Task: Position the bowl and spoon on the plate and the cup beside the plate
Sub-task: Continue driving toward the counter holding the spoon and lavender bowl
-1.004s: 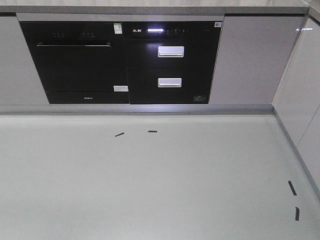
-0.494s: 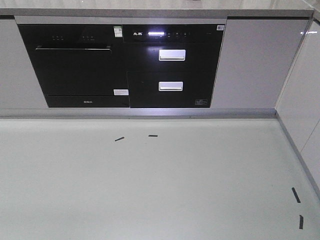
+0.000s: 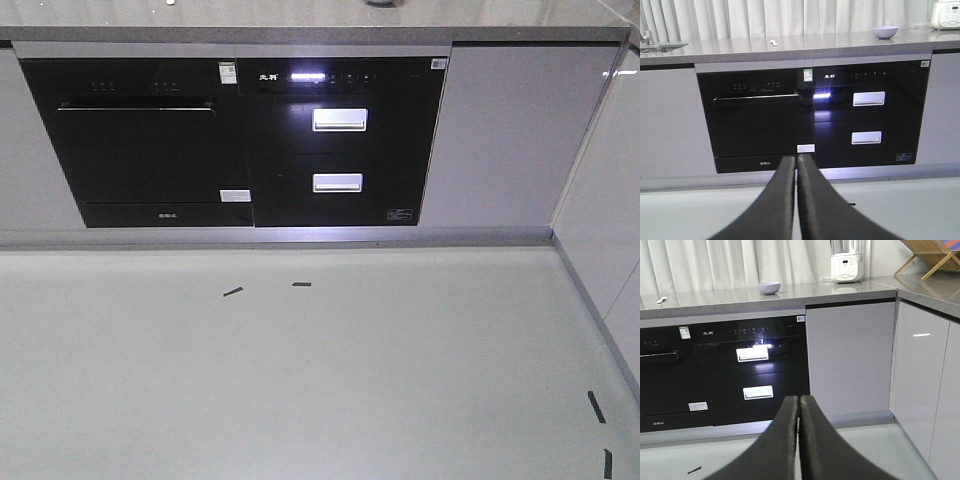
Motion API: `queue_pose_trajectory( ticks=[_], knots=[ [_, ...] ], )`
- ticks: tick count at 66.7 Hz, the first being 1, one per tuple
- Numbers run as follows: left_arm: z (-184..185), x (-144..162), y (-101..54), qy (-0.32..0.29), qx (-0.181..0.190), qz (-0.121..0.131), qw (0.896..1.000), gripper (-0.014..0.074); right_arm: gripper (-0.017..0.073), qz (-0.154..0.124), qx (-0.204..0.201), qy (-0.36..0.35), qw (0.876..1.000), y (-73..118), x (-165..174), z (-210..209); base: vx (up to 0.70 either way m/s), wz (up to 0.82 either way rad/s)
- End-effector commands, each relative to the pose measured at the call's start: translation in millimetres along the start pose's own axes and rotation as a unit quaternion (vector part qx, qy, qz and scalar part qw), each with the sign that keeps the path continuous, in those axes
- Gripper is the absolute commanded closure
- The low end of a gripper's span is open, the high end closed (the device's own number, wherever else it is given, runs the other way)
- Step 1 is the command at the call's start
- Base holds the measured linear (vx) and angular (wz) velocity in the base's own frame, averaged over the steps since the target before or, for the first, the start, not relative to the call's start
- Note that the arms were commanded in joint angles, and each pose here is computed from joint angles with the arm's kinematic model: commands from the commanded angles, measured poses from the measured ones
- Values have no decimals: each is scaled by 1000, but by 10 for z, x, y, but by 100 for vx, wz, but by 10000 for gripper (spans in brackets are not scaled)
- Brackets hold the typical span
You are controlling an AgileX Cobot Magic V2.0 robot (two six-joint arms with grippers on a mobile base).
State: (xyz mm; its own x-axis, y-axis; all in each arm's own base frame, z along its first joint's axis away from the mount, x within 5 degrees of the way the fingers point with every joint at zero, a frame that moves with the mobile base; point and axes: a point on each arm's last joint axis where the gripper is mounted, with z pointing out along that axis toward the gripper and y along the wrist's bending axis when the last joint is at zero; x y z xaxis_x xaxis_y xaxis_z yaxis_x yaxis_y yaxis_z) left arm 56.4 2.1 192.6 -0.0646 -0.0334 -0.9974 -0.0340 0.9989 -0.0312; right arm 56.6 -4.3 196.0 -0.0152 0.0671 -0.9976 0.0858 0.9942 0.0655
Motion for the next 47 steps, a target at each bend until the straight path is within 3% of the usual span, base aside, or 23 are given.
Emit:
queue_pose_trajectory(
  ticks=[1, 47],
  knots=[
    [-11, -94, -7, -42, 4, -6, 999, 600, 566, -4, 7, -38, 999, -10, -53, -8, 13, -2],
    [-11, -94, -7, -42, 4, -6, 999, 600, 566, -4, 7, -38, 999, -10, -53, -8, 14, 0]
  ],
)
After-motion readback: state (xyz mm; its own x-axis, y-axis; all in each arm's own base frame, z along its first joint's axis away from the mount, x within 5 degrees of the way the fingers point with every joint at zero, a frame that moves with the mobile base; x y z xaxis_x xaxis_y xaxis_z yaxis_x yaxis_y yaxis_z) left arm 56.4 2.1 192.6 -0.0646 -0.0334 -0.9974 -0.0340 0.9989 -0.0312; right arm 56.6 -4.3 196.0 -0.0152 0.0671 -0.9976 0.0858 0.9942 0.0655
